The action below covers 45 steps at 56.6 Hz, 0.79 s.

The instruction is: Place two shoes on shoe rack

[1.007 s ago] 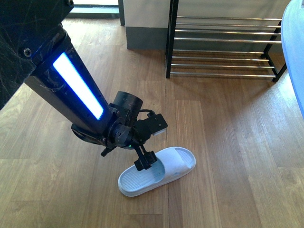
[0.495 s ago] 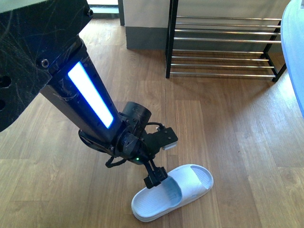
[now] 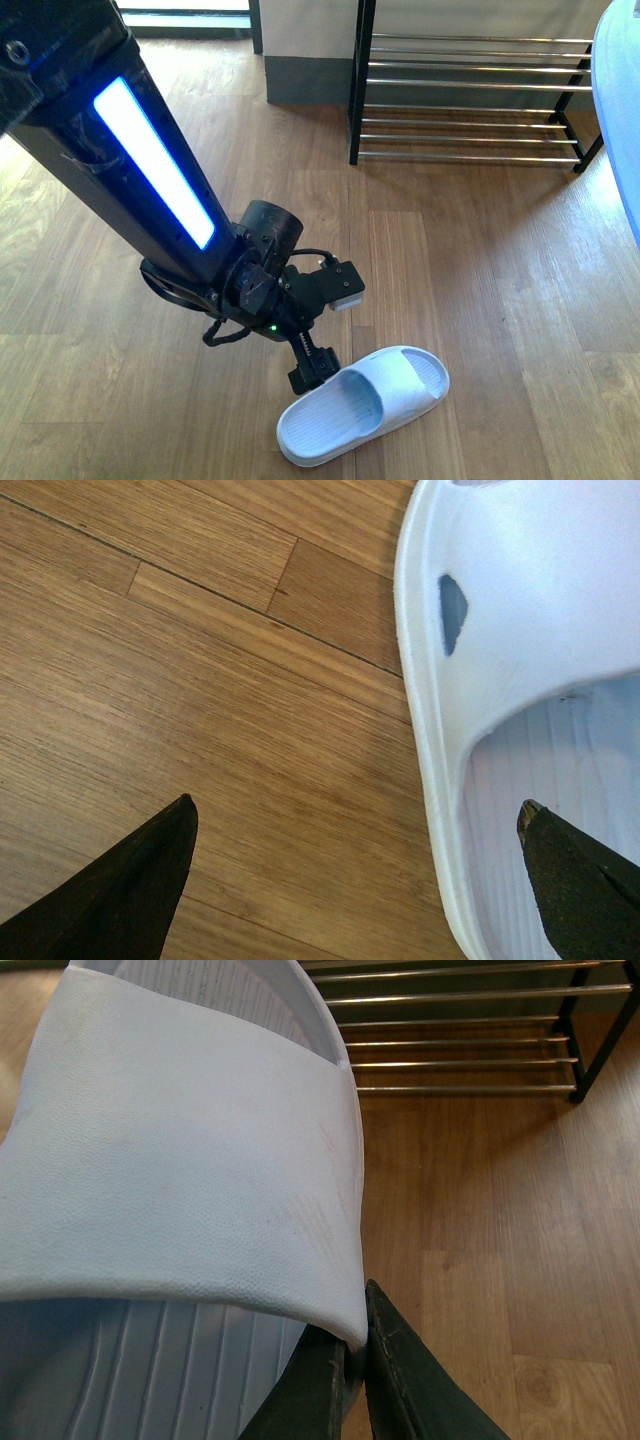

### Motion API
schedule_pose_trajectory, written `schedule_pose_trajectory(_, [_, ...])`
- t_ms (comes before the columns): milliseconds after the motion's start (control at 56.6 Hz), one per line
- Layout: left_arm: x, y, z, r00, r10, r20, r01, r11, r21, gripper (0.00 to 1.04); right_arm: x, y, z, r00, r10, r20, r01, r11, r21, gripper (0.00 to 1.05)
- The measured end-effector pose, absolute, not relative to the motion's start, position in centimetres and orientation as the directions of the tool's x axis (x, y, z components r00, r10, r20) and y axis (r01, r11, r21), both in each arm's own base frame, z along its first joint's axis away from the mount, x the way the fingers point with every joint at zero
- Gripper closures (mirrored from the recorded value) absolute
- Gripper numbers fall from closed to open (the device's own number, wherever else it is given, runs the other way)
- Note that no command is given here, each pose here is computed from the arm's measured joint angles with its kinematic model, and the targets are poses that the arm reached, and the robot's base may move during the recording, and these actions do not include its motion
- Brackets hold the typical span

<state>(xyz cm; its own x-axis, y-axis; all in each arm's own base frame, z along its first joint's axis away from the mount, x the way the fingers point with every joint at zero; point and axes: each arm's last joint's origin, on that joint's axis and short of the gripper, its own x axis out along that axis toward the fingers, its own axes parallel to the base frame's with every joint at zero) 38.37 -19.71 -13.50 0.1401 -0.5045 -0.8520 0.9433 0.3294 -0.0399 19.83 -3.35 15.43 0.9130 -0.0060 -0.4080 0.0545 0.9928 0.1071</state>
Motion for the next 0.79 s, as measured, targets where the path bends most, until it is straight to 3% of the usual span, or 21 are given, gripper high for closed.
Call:
schedule_pose_trajectory(300, [37.1,-21.3,-14.4,0.1,-0.51,-0.854,0.958,0.28,-0.055,0.09,19.8,-3.4,15.4,0.913,-0.006,-0.408,0.054,0.993,0.107,1.03])
schedule_pose_trajectory(795, [37.0,-24.6,-18.1,0.136,-0.504,-0.853,0.95,0.311,-0.032,0.09,19.8,-3.4,15.4,0.913,-0.006,-0.408,0.054,0.993,0.107,1.03])
